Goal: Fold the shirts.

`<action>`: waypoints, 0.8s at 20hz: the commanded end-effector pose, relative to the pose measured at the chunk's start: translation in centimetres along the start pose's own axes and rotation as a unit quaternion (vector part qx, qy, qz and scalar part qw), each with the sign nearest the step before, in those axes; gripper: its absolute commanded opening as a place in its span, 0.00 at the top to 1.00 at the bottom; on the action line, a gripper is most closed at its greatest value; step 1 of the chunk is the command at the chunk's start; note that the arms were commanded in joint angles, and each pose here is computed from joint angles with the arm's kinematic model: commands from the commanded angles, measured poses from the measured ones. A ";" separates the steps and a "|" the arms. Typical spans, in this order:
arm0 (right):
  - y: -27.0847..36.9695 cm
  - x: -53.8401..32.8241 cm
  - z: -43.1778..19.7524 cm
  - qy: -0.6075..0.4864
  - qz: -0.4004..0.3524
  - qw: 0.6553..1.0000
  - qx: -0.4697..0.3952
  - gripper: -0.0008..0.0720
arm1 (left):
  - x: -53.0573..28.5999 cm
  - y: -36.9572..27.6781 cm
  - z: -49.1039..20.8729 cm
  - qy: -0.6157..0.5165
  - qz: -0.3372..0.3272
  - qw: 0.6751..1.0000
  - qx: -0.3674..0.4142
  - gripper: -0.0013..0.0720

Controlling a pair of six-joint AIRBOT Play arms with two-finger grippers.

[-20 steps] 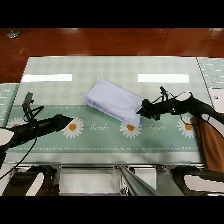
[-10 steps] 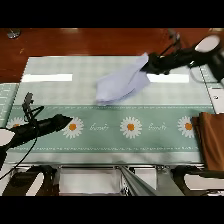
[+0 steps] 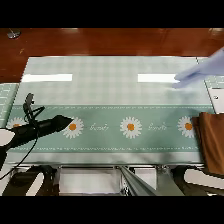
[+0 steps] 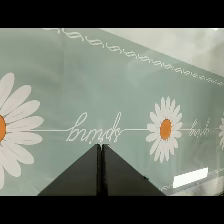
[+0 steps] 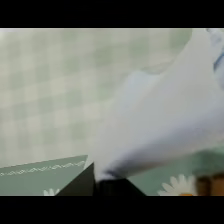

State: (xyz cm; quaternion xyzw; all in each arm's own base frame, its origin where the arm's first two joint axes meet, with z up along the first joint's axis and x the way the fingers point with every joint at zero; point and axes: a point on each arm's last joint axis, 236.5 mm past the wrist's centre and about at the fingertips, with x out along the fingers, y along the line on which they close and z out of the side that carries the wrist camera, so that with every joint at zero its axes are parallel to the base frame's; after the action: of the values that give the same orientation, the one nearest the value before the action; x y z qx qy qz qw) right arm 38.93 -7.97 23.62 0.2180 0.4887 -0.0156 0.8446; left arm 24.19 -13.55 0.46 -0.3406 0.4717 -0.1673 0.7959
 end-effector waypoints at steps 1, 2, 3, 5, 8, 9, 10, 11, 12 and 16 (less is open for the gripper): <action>-8.8 -5.8 -3.2 -0.006 -0.092 0.990 0.105 0.96 | 0.0 0.0 -0.1 0.001 0.000 1.000 0.000 0.95; -11.2 -7.1 -4.6 -0.011 -0.123 0.983 0.137 0.96 | 0.0 0.0 -0.1 0.002 0.000 1.000 0.005 0.95; -13.5 -8.2 -6.7 -0.008 -0.159 0.972 0.170 0.96 | 0.0 0.0 -0.2 0.005 -0.001 1.000 0.013 0.95; -17.1 -9.9 -11.7 0.002 -0.212 0.946 0.246 0.96 | 0.0 0.0 -0.3 0.006 0.000 1.000 0.012 0.95; -20.1 -11.5 -19.0 0.009 -0.258 0.899 0.354 0.96 | 0.0 0.0 -0.3 0.006 0.000 1.000 0.021 0.95; -20.4 -11.1 -21.0 0.017 -0.258 0.887 0.381 0.96 | 0.0 0.0 -0.3 0.006 0.000 1.000 0.026 0.95; -20.6 -10.4 -23.2 0.034 -0.264 0.876 0.403 0.96 | 0.0 0.0 -0.3 0.006 0.000 1.000 0.026 0.95; -20.8 -9.9 -25.2 0.050 -0.275 0.862 0.422 0.94 | 0.0 0.0 -0.3 0.005 0.000 1.000 0.026 0.95; -21.2 -9.6 -27.3 0.067 -0.296 0.840 0.449 0.58 | 0.0 0.1 -0.2 0.004 0.000 1.000 0.026 0.95; -22.9 -10.7 -25.1 0.008 -0.320 0.841 0.437 0.14 | 0.1 0.1 0.6 -0.006 0.003 0.998 0.063 0.96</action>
State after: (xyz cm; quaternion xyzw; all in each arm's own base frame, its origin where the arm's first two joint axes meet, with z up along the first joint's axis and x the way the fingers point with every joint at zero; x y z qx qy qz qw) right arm 7.92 -19.47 13.42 0.4067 0.5103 -0.4618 0.6008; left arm 24.28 -13.51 0.39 -0.3119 0.4662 -0.1831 0.8073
